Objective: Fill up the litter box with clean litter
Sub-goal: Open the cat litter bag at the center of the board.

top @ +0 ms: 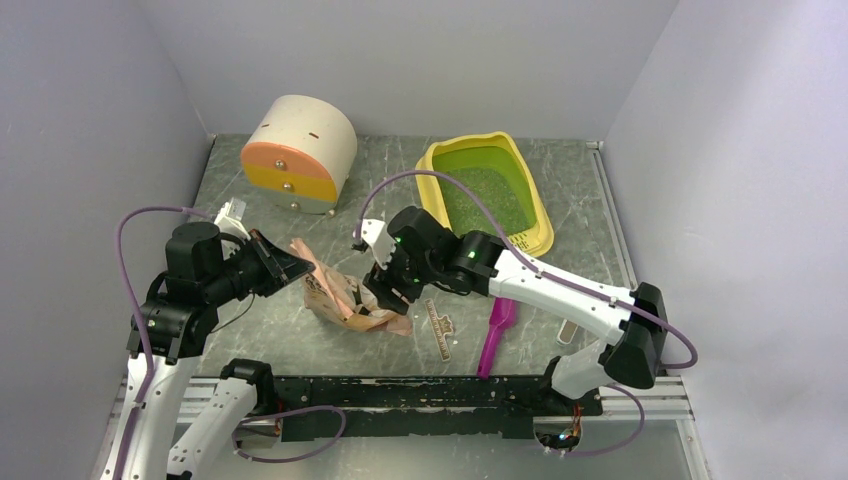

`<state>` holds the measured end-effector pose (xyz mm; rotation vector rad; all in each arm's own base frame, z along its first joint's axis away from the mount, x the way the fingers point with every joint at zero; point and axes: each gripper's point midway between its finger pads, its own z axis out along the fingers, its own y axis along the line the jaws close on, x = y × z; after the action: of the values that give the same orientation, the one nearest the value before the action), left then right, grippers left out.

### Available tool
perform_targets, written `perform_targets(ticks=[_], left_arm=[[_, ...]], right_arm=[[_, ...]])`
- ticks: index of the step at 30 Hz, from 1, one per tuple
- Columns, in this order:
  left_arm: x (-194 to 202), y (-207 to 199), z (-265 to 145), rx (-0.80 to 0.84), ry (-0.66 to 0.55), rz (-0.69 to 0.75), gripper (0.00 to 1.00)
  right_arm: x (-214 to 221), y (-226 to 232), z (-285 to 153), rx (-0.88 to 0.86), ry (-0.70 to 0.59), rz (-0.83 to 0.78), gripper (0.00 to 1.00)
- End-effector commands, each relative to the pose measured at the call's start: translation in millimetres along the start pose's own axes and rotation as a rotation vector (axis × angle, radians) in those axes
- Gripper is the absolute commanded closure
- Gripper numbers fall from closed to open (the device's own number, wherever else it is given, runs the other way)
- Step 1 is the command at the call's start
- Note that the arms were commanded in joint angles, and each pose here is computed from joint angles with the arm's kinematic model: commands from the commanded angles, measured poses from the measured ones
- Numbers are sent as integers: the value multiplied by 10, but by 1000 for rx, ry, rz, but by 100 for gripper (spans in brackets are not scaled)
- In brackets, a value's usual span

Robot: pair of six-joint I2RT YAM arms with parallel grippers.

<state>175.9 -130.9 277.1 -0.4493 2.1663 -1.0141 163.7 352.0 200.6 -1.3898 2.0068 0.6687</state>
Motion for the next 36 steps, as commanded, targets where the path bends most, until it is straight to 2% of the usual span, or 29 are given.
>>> perform_targets(ticks=[1, 8, 11, 15, 17, 20, 23, 25, 29, 32, 34, 36], left_arm=[[-75, -217, -112, 71, -31, 29, 95], [-81, -226, -128, 70, -35, 34, 95], [-72, -213, -139, 66, -37, 34, 95], [-71, -212, -146, 66, -40, 35, 95], [-72, -211, -142, 66, -39, 34, 95], [-78, -214, -145, 66, -41, 36, 95], [-92, -217, -149, 63, -48, 37, 95], [-107, -214, -149, 59, -55, 35, 95], [-170, -207, -148, 45, -86, 22, 95], [-227, -221, -136, 45, -112, 9, 95], [-254, -229, -126, 44, -121, 3, 95], [-281, -225, -124, 35, -131, -4, 95]], right_arm=[[100, 74, 4, -63, 54, -56, 35], [123, 95, 78, -87, 75, -49, 44], [96, 109, 77, -98, 70, -54, 57], [124, 206, 69, -161, 82, -68, 57], [165, 218, 74, -170, 101, -68, 66], [149, 178, 76, -144, 104, -55, 98], [50, -20, 36, -12, 71, -24, 100], [-63, -205, -44, 110, 14, 6, 100], [-490, -588, -462, 395, -281, 180, 100], [-766, -563, -763, 441, -563, 262, 100], [-790, -533, -841, 459, -658, 294, 100], [-736, -557, -822, 487, -683, 343, 100]])
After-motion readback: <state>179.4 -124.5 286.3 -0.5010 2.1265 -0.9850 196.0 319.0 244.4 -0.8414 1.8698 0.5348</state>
